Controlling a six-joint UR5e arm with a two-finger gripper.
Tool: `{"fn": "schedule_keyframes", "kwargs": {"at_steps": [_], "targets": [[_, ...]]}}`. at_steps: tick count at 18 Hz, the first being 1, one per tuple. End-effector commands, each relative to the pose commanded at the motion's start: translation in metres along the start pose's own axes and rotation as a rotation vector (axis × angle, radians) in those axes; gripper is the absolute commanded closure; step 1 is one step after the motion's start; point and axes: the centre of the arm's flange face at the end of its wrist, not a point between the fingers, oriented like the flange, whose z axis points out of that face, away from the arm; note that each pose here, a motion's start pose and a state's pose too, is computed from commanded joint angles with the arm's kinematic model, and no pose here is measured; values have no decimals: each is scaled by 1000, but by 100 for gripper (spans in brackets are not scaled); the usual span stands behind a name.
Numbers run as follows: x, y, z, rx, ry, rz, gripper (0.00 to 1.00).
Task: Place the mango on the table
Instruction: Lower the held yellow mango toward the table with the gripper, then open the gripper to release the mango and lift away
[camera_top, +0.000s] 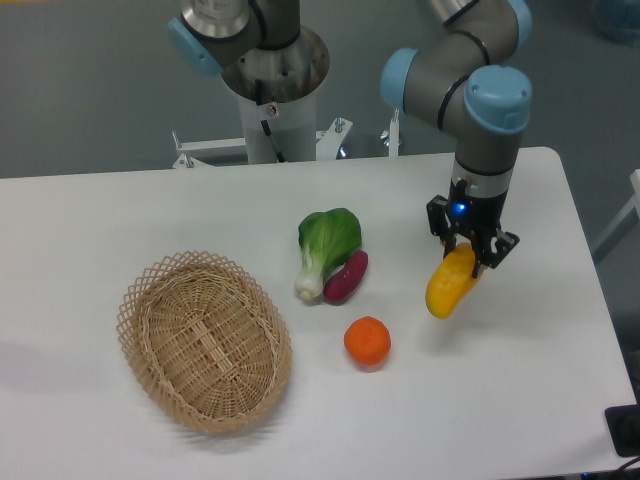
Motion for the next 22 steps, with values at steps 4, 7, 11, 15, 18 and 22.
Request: {"fn": "schedule_keyframes", "kwargs": {"at_steps": [4,7,11,15,18,22], "targets": [[1,-3,19,0,-12,20,52],[-1,-17,39,7,-27,26,52],[5,-23,55,11,-7,6,52],[9,-22,59,9,4,5,50],[8,-22,58,11,1,8,19],[7,-23,53,11,-8,8,0]]}}
